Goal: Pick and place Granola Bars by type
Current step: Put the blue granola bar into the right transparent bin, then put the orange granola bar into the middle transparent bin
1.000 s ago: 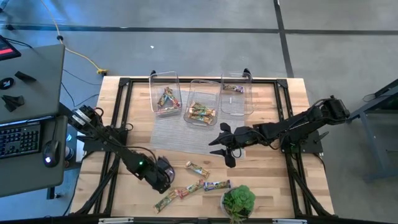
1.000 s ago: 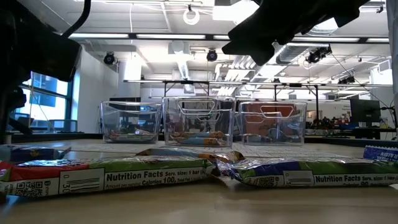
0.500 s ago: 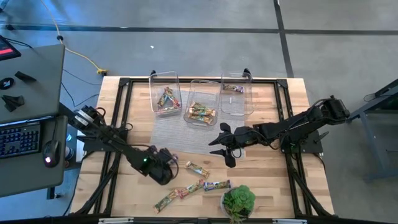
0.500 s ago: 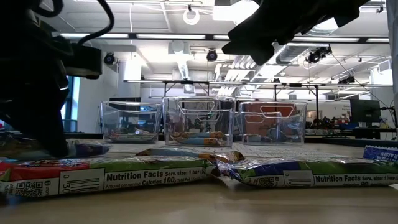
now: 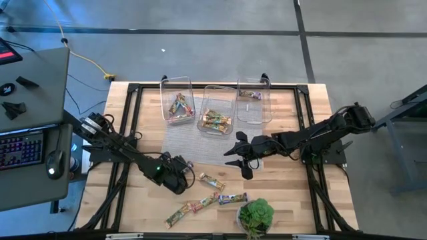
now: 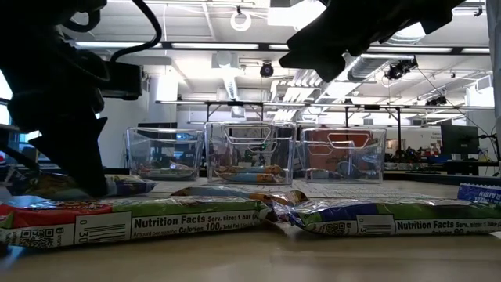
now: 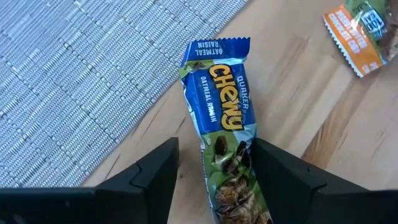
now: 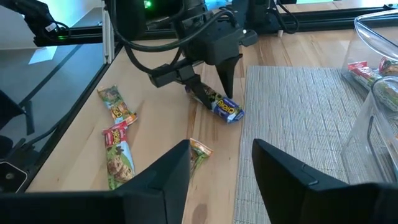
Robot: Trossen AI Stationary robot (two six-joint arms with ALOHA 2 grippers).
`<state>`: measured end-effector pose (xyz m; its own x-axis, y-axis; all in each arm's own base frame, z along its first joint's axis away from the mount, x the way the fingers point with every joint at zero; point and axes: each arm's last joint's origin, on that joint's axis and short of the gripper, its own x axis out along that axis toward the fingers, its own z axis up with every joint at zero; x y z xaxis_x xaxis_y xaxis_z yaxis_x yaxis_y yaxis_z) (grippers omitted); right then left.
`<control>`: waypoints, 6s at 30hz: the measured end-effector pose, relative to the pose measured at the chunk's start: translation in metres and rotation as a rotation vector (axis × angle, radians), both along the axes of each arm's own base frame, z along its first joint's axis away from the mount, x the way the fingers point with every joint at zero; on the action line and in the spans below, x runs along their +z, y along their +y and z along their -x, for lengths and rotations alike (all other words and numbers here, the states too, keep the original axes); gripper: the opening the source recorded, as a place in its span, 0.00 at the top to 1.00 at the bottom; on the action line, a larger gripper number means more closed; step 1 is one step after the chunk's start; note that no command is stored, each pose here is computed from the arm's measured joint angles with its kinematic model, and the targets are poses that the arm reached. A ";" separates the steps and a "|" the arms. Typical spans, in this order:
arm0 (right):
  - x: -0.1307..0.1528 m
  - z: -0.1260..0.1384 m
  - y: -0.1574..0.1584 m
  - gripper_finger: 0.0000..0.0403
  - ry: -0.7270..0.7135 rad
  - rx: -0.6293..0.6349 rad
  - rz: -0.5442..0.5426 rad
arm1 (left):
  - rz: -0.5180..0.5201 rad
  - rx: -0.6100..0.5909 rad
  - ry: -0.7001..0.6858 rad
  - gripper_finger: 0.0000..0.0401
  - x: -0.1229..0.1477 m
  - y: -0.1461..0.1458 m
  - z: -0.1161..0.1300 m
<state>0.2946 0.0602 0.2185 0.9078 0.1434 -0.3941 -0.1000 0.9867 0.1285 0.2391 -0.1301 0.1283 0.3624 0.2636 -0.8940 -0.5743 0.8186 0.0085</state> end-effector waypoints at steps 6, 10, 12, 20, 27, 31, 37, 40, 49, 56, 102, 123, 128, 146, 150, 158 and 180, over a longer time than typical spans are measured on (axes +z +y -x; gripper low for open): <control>0.004 -0.002 0.000 0.61 -0.042 -0.009 -0.031 | 0.005 0.058 -0.103 0.50 0.002 -0.002 -0.006; 0.006 -0.001 0.000 0.61 -0.048 -0.009 -0.033 | -0.003 0.072 -0.184 0.52 0.011 -0.005 -0.016; 0.011 0.002 0.000 0.61 -0.053 -0.009 -0.035 | 0.000 0.079 -0.210 0.54 0.019 -0.006 -0.023; 0.033 0.028 -0.001 0.61 -0.015 -0.017 -0.061 | -0.009 -0.049 -0.166 0.61 0.044 0.005 -0.048; 0.033 0.034 0.010 0.61 0.005 0.029 -0.046 | -0.042 -0.073 -0.043 0.54 0.040 0.022 -0.046; 0.031 0.036 0.016 0.61 0.011 0.068 -0.005 | -0.040 -0.080 -0.029 0.45 0.036 0.020 -0.047; 0.031 0.037 0.019 0.61 0.006 0.092 0.008 | -0.004 -0.084 -0.009 0.37 0.028 0.017 -0.050; 0.031 0.037 0.019 0.61 0.007 0.092 0.008 | -0.025 -0.084 0.048 0.37 0.016 0.018 -0.049; 0.031 0.037 0.019 0.61 0.026 0.074 -0.036 | -0.035 -0.020 0.064 0.40 0.001 0.016 -0.053; 0.029 0.040 0.019 0.61 0.069 0.063 -0.077 | -0.015 -0.019 0.046 0.61 0.008 0.014 -0.058; 0.066 0.123 0.024 0.61 0.051 -0.154 0.102 | -0.365 -0.301 -0.885 0.79 0.074 0.306 -0.244; 0.067 0.123 0.024 0.62 0.042 -0.157 0.084 | -0.372 -0.285 -0.879 0.48 0.085 0.303 -0.248; 0.066 0.123 0.025 0.62 0.049 -0.170 0.049 | -0.359 -0.345 -0.945 0.48 0.135 0.289 -0.236; 0.051 0.092 0.026 0.62 0.058 -0.242 0.089 | -0.153 -0.546 -0.861 0.48 0.308 0.227 -0.079; 0.031 0.052 0.043 0.62 0.006 -0.095 0.109 | -0.091 -0.515 -0.812 0.48 0.317 0.218 -0.052; -0.049 -0.007 0.064 0.62 -0.014 -0.188 0.117 | -0.056 -0.407 -0.679 0.48 0.321 0.207 -0.016; -0.093 -0.105 0.091 0.62 0.361 -0.138 0.103 | 0.005 -0.319 -0.633 0.48 0.314 0.207 -0.014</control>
